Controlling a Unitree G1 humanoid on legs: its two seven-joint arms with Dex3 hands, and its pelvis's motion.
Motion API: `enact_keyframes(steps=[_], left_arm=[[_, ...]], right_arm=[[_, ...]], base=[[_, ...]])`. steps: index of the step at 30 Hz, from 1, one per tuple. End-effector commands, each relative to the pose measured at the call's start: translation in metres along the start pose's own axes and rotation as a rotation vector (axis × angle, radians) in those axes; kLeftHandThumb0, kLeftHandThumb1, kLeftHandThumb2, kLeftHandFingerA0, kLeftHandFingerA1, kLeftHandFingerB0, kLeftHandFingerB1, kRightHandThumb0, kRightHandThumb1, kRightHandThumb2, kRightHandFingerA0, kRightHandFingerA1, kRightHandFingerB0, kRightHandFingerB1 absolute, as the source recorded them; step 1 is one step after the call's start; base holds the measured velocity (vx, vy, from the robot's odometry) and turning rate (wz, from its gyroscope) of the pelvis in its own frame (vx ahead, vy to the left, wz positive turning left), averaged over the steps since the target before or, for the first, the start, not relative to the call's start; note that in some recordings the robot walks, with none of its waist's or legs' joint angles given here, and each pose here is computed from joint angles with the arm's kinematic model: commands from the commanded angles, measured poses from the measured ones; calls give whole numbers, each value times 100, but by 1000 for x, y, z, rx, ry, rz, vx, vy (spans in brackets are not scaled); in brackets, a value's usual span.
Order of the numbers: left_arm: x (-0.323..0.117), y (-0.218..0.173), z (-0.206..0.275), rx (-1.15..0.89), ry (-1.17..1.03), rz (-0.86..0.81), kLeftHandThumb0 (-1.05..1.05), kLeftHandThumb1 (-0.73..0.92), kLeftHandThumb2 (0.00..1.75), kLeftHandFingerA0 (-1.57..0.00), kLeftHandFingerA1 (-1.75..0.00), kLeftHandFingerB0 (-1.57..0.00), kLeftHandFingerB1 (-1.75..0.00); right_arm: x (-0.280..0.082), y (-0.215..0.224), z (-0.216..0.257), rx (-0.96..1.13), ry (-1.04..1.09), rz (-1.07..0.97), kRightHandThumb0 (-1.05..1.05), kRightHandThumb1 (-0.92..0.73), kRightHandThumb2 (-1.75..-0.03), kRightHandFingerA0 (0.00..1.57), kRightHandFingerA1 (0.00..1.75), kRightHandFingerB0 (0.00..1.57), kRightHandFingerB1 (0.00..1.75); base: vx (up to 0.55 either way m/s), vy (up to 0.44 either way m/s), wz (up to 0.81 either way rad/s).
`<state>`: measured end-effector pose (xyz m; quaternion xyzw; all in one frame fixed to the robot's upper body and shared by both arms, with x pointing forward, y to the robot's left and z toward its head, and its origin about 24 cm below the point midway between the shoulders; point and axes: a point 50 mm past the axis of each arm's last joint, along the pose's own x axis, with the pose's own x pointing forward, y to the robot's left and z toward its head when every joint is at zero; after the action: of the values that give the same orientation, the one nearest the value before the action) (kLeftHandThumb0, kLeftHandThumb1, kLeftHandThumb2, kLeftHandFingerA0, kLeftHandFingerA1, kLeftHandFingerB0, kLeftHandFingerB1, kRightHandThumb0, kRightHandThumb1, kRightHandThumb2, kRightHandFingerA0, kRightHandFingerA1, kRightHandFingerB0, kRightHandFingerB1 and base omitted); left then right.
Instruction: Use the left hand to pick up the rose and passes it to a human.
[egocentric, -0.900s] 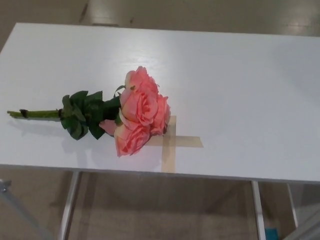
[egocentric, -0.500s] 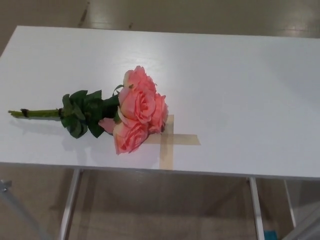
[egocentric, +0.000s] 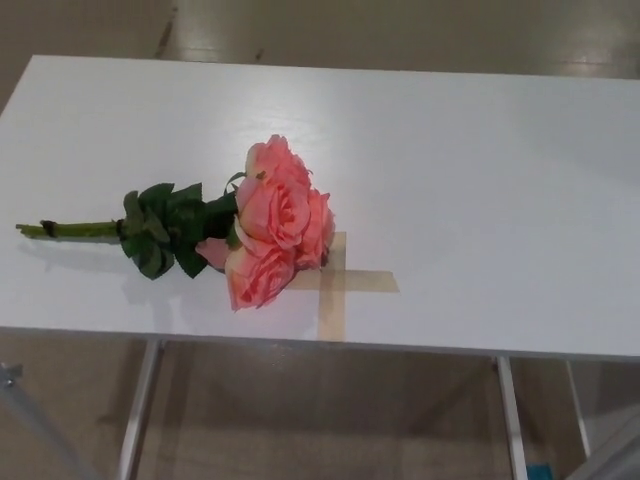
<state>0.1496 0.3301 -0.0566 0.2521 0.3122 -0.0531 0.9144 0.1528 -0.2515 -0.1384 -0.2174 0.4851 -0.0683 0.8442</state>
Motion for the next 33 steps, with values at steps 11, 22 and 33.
enact_keyframes(steps=[11, 22, 33], left_arm=[[-74, 6, 33, -18, -268, -210, -50, 44, 54, -30, -34, -44, -35], [-155, 20, 142, 177, -870, -277, -51, 46, 55, -36, -36, -43, -35], [-157, 37, 210, 209, -1188, -67, -28, 20, 82, -10, -52, -9, -49]], right_arm=[[-2, 1, -12, -20, 26, -3, -40, -71, -62, 63, 41, 51, 37], [-1, -3, -7, -7, 31, -4, -39, -70, -62, 64, 41, 52, 38], [0, -2, -4, 0, 18, 15, -38, -71, -62, 63, 41, 52, 38]], base=[[0, 0, 0], [0, 0, 0], [0, 0, 1]])
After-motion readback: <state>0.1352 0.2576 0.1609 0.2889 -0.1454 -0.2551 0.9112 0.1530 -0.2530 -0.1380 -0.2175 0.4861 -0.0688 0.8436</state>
